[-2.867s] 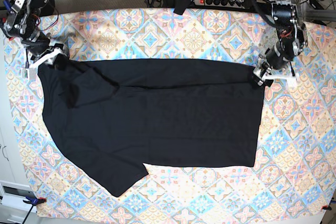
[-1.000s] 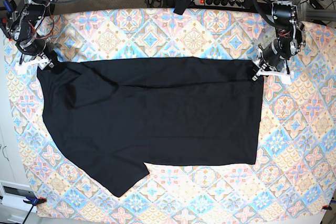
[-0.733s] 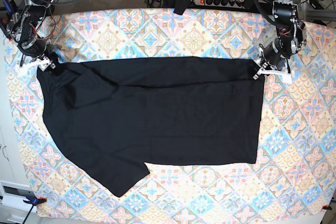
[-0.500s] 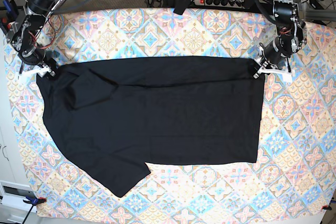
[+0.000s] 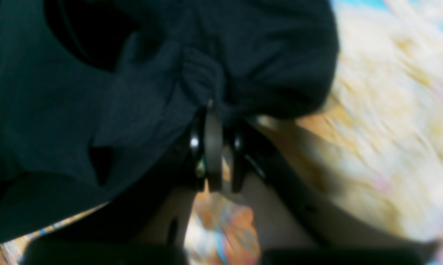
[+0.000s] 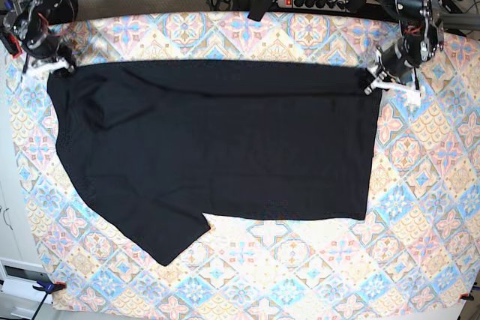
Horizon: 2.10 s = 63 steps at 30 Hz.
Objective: Fold the T-shirt properly
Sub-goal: 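Drag the shirt by its shoulders with both grippers toward the robot, then release the shoulders and move both grippers to the shirt's side edges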
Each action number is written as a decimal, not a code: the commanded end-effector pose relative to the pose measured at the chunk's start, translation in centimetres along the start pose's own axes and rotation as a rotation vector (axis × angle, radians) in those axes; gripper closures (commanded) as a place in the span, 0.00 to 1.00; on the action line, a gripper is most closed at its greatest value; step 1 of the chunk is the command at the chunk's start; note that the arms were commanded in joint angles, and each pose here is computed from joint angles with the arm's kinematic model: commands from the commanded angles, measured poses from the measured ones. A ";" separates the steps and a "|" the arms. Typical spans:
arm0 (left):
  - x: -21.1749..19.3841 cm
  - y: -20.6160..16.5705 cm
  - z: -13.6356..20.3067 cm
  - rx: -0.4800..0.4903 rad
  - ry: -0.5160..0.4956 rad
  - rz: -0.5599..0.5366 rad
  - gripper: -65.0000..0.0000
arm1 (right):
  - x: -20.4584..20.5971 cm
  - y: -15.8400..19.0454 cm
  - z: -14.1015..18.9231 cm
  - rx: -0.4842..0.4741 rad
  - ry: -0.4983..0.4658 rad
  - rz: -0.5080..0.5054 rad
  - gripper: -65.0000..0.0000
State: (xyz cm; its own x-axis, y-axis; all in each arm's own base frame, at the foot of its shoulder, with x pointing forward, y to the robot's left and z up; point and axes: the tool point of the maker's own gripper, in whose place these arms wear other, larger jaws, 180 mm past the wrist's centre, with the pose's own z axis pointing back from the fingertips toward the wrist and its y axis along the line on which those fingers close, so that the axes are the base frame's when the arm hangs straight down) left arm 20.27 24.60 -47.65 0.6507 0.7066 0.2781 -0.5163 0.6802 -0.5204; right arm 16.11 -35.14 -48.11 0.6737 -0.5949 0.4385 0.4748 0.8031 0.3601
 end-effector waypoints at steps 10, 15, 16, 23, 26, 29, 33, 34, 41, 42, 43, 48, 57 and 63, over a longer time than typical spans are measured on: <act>-3.2 2.5 4.0 0.072 0.034 -0.076 1.00 | -3.9 -3.8 4.9 -0.054 0.050 -0.021 0.98; -3.2 4.3 5.3 0.113 0.021 -0.061 1.00 | -4.3 -4.0 6.0 -0.068 0.056 0.013 0.97; -3.1 4.4 5.4 0.115 0.019 -0.059 1.00 | -4.2 -4.0 6.1 -0.068 0.053 0.014 0.97; -4.0 4.5 5.5 0.116 0.074 -0.050 0.90 | -4.3 -3.9 6.0 -0.066 0.058 0.015 0.78; -4.3 4.9 6.0 0.124 0.111 -0.033 0.70 | -4.6 -4.9 6.8 -0.090 0.058 0.007 0.64; -3.8 5.5 6.6 0.135 0.111 -0.013 0.48 | -3.2 -5.4 7.9 -0.111 0.010 0.012 0.57; -2.6 5.8 8.7 0.151 0.061 -0.028 0.33 | -0.7 -6.4 10.0 -0.150 -0.074 0.019 0.57; -2.0 5.6 9.4 0.150 0.037 -0.040 0.33 | -0.2 -6.5 10.4 -0.155 -0.092 0.023 0.57; 3.8 2.1 11.6 0.095 -0.144 -0.114 0.33 | 2.9 -4.6 11.6 -0.144 -0.170 0.103 0.57; 4.6 1.6 11.5 0.084 -0.163 -0.117 0.33 | 3.2 -4.3 11.7 -0.141 -0.179 0.115 0.57; 5.4 1.1 11.3 0.074 -0.184 -0.121 0.33 | 3.7 -3.8 11.9 -0.137 -0.192 0.131 0.57; 9.2 -1.6 9.2 0.024 -0.216 -0.112 0.33 | 5.1 -2.5 12.4 -0.126 -0.227 0.179 0.57; 13.2 -6.2 3.2 0.029 -0.144 -0.160 0.33 | 8.3 0.7 11.3 -0.064 -0.279 0.200 0.57; 15.2 -8.3 0.1 0.046 -0.158 -0.161 0.33 | 10.1 4.9 9.0 0.035 -0.290 0.229 0.57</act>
State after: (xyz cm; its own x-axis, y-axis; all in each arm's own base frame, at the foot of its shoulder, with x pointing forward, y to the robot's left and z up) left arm 33.96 28.97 -39.78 0.6417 0.6136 0.4602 -0.4423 0.7862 -0.4316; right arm 19.46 -36.78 -35.99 0.6007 -0.4126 0.6848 0.3223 0.9088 0.2649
